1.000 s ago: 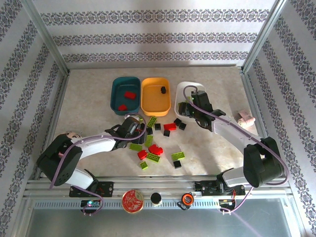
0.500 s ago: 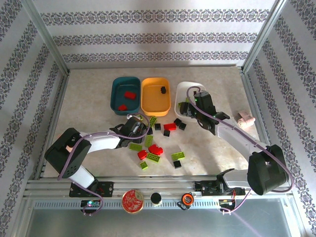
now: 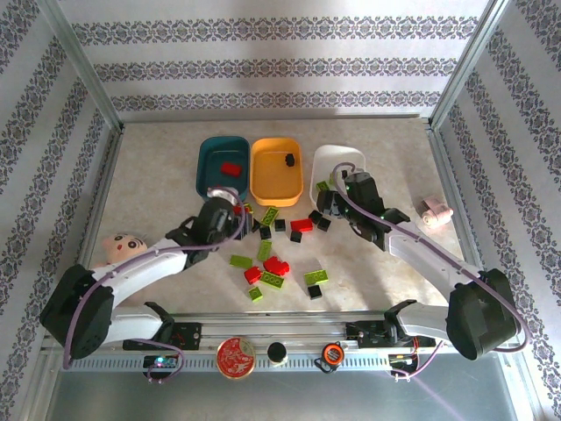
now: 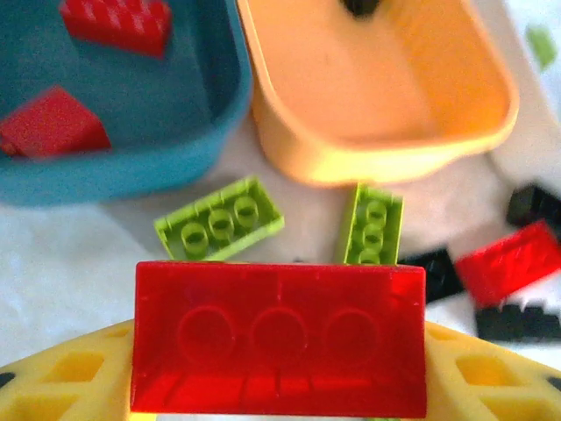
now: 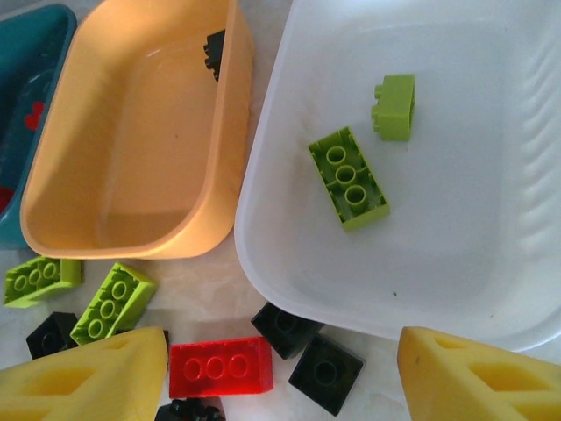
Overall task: Sort the legos into containers by color
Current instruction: Pick up the lego from the center of the table, then place the lego in the container, then pick up the lego from the bottom-center of the table.
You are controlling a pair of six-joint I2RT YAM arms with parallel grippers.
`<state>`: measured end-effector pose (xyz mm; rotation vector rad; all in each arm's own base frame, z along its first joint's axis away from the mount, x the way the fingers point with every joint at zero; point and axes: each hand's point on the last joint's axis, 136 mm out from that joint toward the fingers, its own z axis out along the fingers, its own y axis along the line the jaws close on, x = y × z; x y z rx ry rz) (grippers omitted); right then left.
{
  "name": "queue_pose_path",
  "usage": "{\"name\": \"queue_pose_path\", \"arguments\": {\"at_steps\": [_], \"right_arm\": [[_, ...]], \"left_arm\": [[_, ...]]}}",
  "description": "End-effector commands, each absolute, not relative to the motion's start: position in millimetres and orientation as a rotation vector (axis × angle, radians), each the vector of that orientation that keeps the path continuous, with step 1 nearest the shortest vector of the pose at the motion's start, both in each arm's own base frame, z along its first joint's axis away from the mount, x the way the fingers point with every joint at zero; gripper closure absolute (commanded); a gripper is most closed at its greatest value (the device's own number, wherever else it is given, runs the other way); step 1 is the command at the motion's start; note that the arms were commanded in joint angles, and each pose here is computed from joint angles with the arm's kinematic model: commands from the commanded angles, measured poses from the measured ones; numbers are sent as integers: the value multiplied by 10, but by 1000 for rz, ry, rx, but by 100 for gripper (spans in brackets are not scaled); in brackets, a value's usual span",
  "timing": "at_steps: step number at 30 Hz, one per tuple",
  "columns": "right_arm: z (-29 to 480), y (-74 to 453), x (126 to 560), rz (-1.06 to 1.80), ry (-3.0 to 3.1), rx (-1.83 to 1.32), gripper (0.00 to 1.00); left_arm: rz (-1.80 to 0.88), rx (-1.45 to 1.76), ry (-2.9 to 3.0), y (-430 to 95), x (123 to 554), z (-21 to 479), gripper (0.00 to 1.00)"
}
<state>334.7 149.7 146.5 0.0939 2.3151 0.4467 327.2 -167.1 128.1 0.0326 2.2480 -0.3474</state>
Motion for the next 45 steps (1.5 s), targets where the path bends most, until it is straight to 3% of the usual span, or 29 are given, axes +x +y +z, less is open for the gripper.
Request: {"name": "queue_pose_path", "arguments": {"at_steps": [1,8,12,19,25,33,36,45], "right_arm": [[1461,1558,3263,479,2310,89,30],[1347,1568,3079,480,2352,71,30],[1209,1613,2919,519,2402,41,29],[924,1724,2621,553,2522,-41,29],[677,1875,2235,534,2651,-152,28],[349,1886,1843,374,2753,-241,23],[260,1916,1806,312,2772,-280,14],[227,1988,1814,164,2772,-387,20]], "left_arm": [[-379,-131,2207,-1431,3623,1502,57],[-341,-287,2242,-1194,4424,1398,49],[-355,-335,2275,-1144,4683,1278,26],[-480,-306,2215,-1279,4634,1639,0],[-665,-234,2137,-1547,3998,1915,0],[-758,-187,2153,-1646,3129,1670,0],[-759,-212,2176,-1577,2971,1525,0],[-714,-247,2192,-1410,2769,1383,0]]}}
